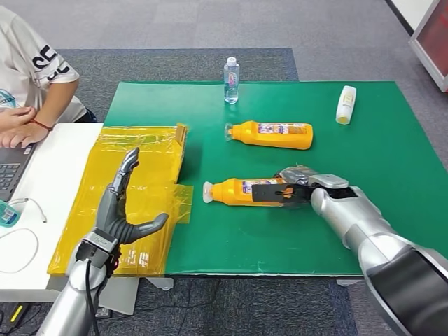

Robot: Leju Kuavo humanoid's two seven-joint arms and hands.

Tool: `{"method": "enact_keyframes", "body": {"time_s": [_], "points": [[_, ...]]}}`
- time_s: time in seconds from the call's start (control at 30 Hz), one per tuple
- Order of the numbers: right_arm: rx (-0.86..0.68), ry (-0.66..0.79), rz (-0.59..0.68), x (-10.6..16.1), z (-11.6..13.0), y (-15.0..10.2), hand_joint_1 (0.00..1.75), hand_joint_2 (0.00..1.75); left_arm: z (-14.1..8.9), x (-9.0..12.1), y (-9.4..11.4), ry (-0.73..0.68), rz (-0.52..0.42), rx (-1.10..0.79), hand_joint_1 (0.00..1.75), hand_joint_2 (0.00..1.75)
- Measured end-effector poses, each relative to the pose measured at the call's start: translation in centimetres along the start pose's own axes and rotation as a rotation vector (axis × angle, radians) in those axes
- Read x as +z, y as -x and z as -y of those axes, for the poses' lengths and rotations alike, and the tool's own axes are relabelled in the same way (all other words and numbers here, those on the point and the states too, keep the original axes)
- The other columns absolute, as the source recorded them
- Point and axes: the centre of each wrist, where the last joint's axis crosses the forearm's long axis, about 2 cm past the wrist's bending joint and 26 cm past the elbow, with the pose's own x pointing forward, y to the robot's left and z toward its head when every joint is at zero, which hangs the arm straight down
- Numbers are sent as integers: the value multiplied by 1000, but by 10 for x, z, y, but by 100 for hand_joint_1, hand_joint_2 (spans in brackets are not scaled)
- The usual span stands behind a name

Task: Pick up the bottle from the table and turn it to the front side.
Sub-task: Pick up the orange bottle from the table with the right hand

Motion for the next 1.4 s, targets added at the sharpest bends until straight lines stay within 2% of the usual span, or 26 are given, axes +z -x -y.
{"method": "enact_keyframes", "body": {"time_s": [0.1, 0.23, 0.33, 0.47, 0.7, 1.1, 1.3, 1.4], "points": [[-164, 21, 111, 6, -11, 21, 175, 175, 1, 0, 0, -2, 3, 11, 0, 175], [-447, 107, 280, 22, -41, 60, 175, 175, 1, 1, 0, -1, 5, 24, 0, 175], [-610, 192, 339, 34, -65, 81, 175, 175, -1, 5, 0, -1, -1, 28, 0, 175], [-750, 283, 363, 47, -98, 94, 175, 175, -1, 14, 1, 9, -23, 33, 0, 175], [-824, 326, 364, 58, -131, 96, 175, 175, -2, 26, 2, 16, -47, 49, 0, 175], [-857, 355, 377, 63, -135, 95, 175, 175, -4, 28, 2, 25, -50, 58, 0, 175], [-1016, 408, 535, 65, -138, 87, 175, 175, -2, 29, 2, 32, -49, 116, 0, 175], [-1092, 442, 615, 67, -138, 79, 175, 175, -1, 31, 0, 47, -38, 207, 0, 175]]}}
